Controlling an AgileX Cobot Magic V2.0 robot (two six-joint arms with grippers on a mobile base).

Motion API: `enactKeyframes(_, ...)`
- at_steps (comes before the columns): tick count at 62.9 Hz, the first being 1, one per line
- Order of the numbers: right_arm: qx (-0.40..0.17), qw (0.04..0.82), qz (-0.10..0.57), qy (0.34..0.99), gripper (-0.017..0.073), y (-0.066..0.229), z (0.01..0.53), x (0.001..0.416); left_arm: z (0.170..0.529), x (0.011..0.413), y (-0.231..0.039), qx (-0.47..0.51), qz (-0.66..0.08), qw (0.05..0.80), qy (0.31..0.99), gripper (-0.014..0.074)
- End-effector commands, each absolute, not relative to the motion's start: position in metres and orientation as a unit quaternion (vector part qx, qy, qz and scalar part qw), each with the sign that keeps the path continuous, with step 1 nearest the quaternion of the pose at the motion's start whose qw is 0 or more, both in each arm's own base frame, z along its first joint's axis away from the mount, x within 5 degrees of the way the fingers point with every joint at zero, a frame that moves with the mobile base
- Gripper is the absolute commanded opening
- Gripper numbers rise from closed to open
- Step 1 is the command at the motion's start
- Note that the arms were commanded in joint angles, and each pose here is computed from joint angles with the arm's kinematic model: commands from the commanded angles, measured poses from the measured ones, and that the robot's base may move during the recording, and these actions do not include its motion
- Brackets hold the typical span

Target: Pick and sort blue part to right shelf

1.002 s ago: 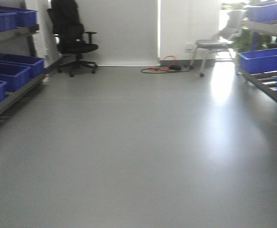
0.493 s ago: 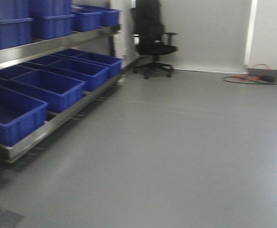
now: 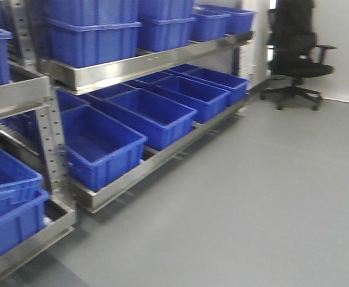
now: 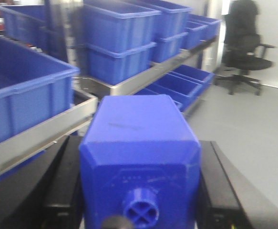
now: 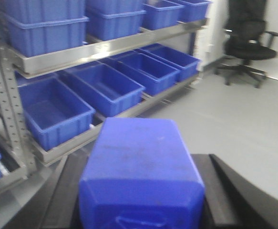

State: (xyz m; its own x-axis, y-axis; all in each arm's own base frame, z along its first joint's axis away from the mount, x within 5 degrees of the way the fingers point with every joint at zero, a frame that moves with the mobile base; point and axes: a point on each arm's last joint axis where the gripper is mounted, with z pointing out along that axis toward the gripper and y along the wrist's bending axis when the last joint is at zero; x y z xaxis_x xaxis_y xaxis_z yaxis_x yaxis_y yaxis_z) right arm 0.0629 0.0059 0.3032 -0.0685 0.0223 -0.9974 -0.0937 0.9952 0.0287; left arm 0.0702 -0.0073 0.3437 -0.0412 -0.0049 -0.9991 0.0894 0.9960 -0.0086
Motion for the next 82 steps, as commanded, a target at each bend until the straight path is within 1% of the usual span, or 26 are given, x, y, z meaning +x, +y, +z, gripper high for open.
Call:
enactKeyframes(1, -0.025, 0.723, 0.04, 0.689, 0.0408, 0.0055, 0.3207, 0.0621, 0.3608, 0.0692, -0.0067, 0.024, -0.036, 0.731, 0.681, 0.0366)
enactKeyframes(82, -0.025, 0.723, 0.04, 0.689, 0.0408, 0.0055, 0.3207, 0.0621, 0.3608, 0.0692, -0.0067, 0.024, -0.036, 0.731, 0.681, 0.0366)
